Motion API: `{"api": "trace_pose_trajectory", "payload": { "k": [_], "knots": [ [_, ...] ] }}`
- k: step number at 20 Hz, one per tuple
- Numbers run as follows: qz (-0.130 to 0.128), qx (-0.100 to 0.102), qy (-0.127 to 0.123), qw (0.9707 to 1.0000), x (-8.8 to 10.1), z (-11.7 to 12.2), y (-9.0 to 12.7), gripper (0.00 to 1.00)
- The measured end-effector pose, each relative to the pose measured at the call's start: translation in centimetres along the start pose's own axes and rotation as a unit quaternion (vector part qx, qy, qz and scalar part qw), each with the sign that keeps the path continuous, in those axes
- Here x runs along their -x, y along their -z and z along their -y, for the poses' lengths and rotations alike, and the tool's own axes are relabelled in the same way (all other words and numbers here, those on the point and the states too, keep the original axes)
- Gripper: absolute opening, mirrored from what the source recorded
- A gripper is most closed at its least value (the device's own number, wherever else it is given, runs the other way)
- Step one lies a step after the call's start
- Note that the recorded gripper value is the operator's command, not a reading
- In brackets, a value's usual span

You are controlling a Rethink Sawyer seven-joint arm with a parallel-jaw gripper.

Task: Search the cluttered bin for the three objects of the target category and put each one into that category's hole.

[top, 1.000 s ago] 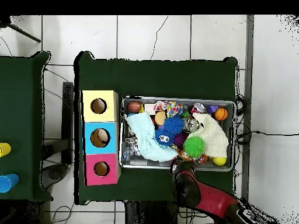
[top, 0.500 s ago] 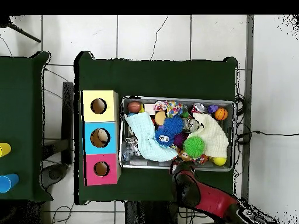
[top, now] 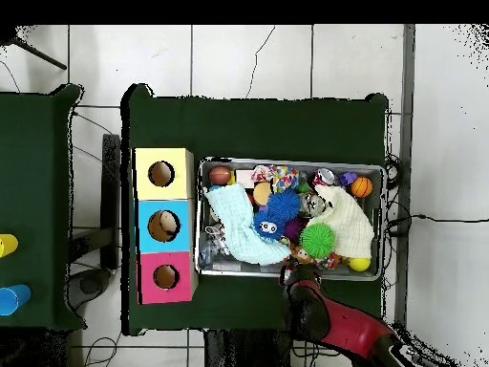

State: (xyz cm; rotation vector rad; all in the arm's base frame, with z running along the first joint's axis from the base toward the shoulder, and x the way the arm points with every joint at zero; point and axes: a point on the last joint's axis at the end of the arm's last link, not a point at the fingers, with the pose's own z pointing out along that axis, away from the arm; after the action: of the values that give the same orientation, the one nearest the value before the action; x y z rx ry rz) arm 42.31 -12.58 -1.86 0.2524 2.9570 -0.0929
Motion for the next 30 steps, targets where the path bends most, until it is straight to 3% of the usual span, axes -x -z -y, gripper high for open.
{"api": "trace_pose_trajectory", "payload": {
  "k": [9, 14, 20, 22, 30],
  "knots": [
    [0.000, -0.003, 0.002, 1.0000, 0.0, 0.1, 0.1, 0.00],
    [0.011, -0.008, 0.005, 0.9999, 0.9, 0.2, 0.9, 0.00],
    [0.046, -0.025, 0.014, 0.9985, 3.6, 0.7, 3.8, 0.00],
    [0.059, -0.034, 0.018, 0.9975, 5.0, 0.9, 5.8, 0.00],
    [0.076, -0.053, 0.014, 0.9956, 7.8, 1.7, 10.1, 0.00]
  ]
}}
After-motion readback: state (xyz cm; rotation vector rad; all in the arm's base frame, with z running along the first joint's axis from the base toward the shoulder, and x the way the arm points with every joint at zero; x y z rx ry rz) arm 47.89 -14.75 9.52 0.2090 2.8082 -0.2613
